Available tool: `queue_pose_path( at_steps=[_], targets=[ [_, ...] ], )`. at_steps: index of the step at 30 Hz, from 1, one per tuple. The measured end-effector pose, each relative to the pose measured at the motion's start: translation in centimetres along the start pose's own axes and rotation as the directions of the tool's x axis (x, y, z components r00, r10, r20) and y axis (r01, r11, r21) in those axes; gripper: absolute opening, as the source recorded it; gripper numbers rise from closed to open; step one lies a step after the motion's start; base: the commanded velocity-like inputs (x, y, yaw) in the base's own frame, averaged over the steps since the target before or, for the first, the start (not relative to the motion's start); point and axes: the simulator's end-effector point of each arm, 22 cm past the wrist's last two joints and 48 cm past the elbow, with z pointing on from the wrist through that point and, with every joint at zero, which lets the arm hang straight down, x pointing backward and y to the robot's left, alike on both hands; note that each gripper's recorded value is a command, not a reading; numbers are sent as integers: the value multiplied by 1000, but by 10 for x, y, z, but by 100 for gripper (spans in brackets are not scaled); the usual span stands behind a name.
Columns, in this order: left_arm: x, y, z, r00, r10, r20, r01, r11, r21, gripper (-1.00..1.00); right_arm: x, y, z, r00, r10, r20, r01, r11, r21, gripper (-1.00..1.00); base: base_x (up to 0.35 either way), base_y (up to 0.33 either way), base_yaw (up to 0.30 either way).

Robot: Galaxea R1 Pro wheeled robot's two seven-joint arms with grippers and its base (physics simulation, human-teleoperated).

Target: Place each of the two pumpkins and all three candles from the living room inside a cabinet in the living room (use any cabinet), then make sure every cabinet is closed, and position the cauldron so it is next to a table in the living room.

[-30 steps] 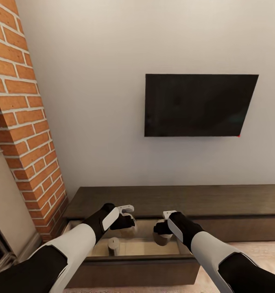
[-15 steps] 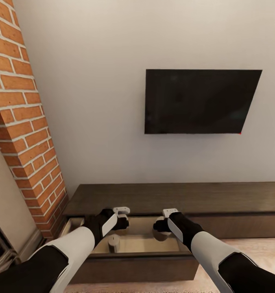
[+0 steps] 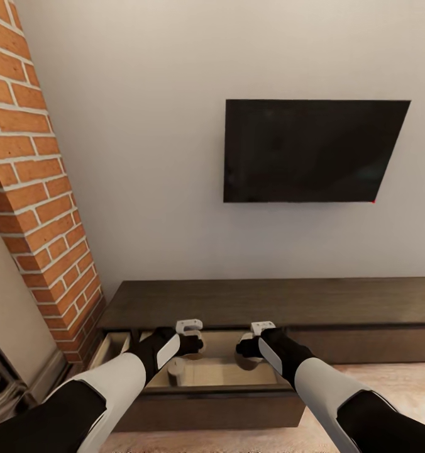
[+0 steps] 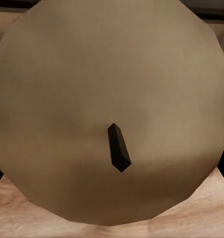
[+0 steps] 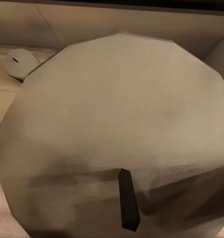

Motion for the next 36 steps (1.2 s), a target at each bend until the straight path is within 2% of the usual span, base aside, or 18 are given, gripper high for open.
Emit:
queue_pose_path(
  at_steps=[7, 14, 19, 24, 36],
  targets=[
    [6, 1, 5, 1000, -3, -12, 3, 1000, 2, -100, -3, 1, 5, 1000, 0, 26, 0, 1000, -1, -100, 70, -154, 0],
    [11, 2, 9, 1000, -5, -26, 5, 1000, 1, -100, 1, 4, 9, 1000, 2, 18, -1, 1000, -7, -100, 7, -14, 0],
    [17, 4, 13, 999, -7, -39, 7, 1000, -2, -100, 3, 15, 12, 1000, 0, 12, 0, 1000, -22, -100, 99, -84, 0],
    [21, 5, 16, 999, -10, -48, 9, 1000, -2, -100, 7, 16, 15, 1000, -1, 4, 1, 1000, -22, -100, 207, -166, 0],
    [29, 6, 23, 998, -13, -67, 13, 1000, 3, -100, 16, 16, 24, 1000, 1, -16, -2, 1000, -22, -100, 11, -9, -30]
  ],
)
